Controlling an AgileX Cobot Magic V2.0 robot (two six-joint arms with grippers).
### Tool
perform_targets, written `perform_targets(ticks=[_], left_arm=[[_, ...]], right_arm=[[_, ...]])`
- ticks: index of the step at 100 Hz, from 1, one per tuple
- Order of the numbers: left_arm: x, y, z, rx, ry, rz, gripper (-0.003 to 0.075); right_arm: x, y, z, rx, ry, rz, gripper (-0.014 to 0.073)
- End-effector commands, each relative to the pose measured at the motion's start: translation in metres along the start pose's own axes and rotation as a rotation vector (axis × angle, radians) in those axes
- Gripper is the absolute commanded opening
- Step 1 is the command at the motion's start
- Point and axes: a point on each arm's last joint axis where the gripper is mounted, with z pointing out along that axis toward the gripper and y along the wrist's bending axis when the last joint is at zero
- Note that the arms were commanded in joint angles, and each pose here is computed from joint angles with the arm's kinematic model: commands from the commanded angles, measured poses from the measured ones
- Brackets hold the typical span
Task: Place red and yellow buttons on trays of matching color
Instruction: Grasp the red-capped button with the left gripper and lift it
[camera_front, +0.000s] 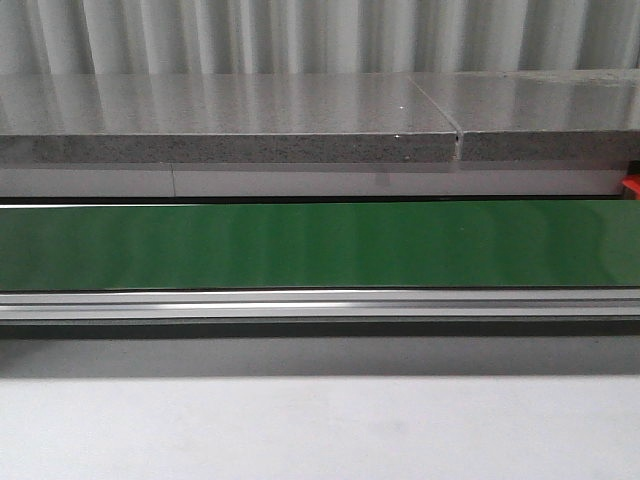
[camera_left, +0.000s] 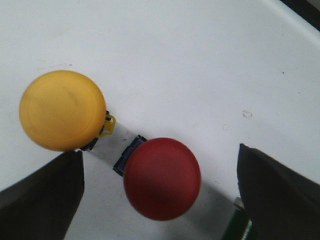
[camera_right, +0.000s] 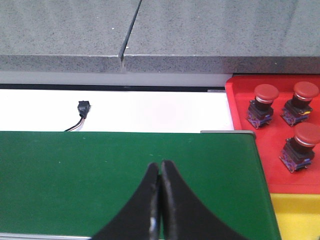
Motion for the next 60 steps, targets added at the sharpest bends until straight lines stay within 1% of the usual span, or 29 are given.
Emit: perform_targets(ticks=[1,23,31,36,43,48,50,55,60], left_arm=[[-0.0199,-0.005,-0.0177,0.034,-0.108,-0.032,0.0606],[-0.0208,-0.0037,-0.0099,0.035,-0.118,-0.043,0.0605],[-0.021,-0.0037,-0.0099,0.035,-0.12,-0.043,0.0565],[-0.0208,-0.0037,-0.0099,0.035,-0.118,-0.043,0.0511],[-0.0201,-0.0036,-0.0098,0.034,-0.11,-0.043,0.0405],[-0.0196,-0.0036,-0.0097,0.033,-0.105,-0.043,0.0307],[-0.0194,-0.0036,-0.0097,0.033,-0.102,-0.043,0.0281],[-0.0184,-0.0034,-0.0096,0.032,-0.091,-0.041,0.0185],[-0.0173,-0.0034,-0.0103,0.03,-0.078,-0.038,0.0108]], right_arm=[[-0.0157,-0.0014,-0.0046,0.022,-0.093,0.001,-0.0067],[-0.0157,-0.0014,-0.0046,0.022,-0.093,0.001,-0.0067],[-0.0157,-0.0014,-0.0046,0.022,-0.093,0.001,-0.0067],[-0.0157,-0.0014,-0.0046,0.022,-0.093,0.001,-0.0067],[-0.0157,-0.0014,-0.0046,0.022,-0.093,0.001,-0.0067],[-0.0157,-0.0014,-0.0046,0.022,-0.093,0.001,-0.0067],[-0.0157,-0.0014,-0.0046,0.022,-0.093,0.001,-0.0067],[-0.0157,-0.0014,-0.0046,0.022,-0.093,0.001,-0.0067],[-0.0157,-0.0014,-0.0046,0.022,-0.093,0.001,-0.0067]])
